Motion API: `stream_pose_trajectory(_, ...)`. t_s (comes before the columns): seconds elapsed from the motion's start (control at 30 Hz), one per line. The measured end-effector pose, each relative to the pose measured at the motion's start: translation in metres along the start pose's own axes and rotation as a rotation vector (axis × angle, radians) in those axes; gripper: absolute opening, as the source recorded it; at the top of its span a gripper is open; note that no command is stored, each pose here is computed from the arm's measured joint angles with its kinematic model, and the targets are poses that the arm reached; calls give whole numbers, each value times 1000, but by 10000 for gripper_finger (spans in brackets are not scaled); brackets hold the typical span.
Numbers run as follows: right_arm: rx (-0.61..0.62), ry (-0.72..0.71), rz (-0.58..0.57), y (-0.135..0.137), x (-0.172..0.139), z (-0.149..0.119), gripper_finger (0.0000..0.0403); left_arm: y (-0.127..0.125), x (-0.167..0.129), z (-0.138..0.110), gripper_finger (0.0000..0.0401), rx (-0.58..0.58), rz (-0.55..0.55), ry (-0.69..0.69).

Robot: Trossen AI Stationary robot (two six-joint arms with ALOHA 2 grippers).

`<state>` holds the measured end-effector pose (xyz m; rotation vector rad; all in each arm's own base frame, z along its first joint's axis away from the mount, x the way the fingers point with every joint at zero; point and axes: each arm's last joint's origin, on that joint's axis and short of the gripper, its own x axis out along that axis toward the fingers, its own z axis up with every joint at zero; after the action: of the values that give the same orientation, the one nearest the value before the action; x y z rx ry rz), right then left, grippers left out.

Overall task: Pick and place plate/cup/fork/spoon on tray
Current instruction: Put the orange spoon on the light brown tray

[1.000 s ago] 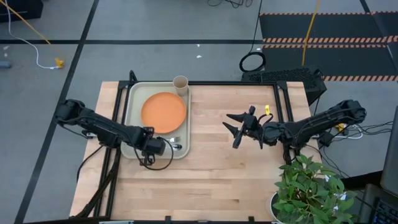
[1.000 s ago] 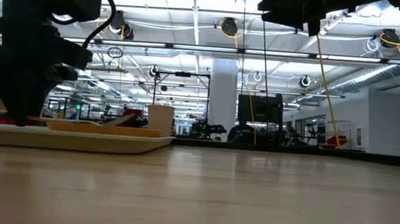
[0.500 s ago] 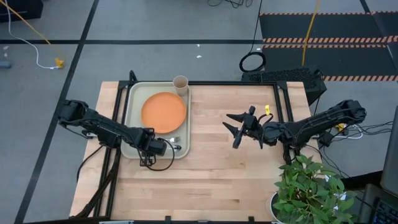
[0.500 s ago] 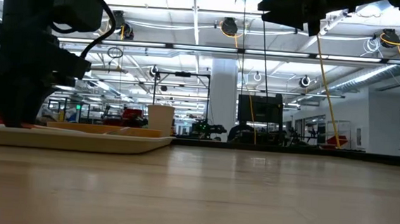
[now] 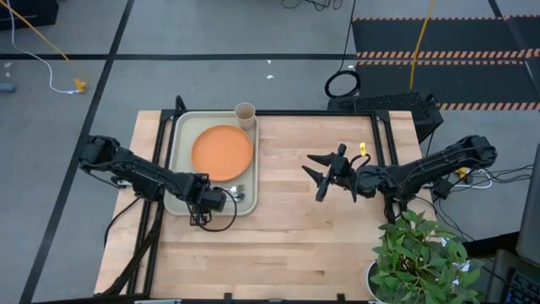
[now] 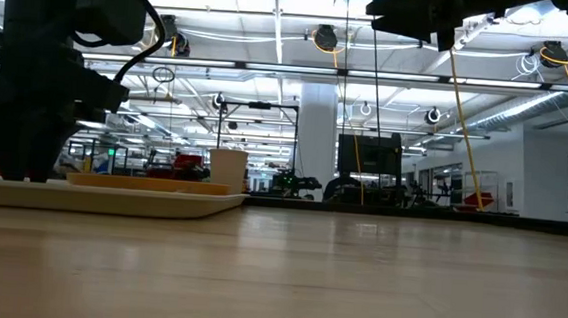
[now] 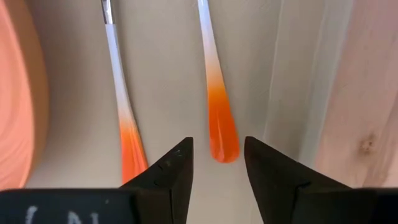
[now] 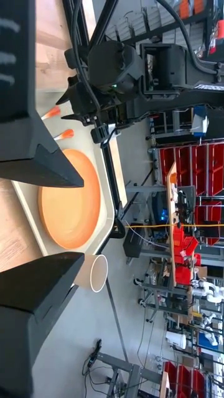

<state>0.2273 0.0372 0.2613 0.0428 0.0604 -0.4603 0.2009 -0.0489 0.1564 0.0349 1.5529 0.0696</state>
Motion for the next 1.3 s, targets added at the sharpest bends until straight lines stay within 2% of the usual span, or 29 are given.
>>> stream_pose_trajectory(0.13, -4, 0, 0, 0, 0, 0, 171, 0, -6, 2, 147, -8, 3, 11)
stream_pose_trajectory(0.33, -11, 0, 0, 0, 0, 0, 171, -2, -12, 10, 144, -37, 5, -46)
stream_pose_trajectory(0.6, -11, 0, 3, 0, 0, 0, 171, -2, -8, 7, 90, -47, 22, -48)
stream_pose_trajectory(0.73, -11, 4, 43, 1, 0, 0, 171, -3, -6, 5, 75, -41, 25, -40)
stream_pose_trajectory(1.3, -11, 4, 50, 2, 0, 0, 171, -1, 4, -4, 72, -19, 19, 2)
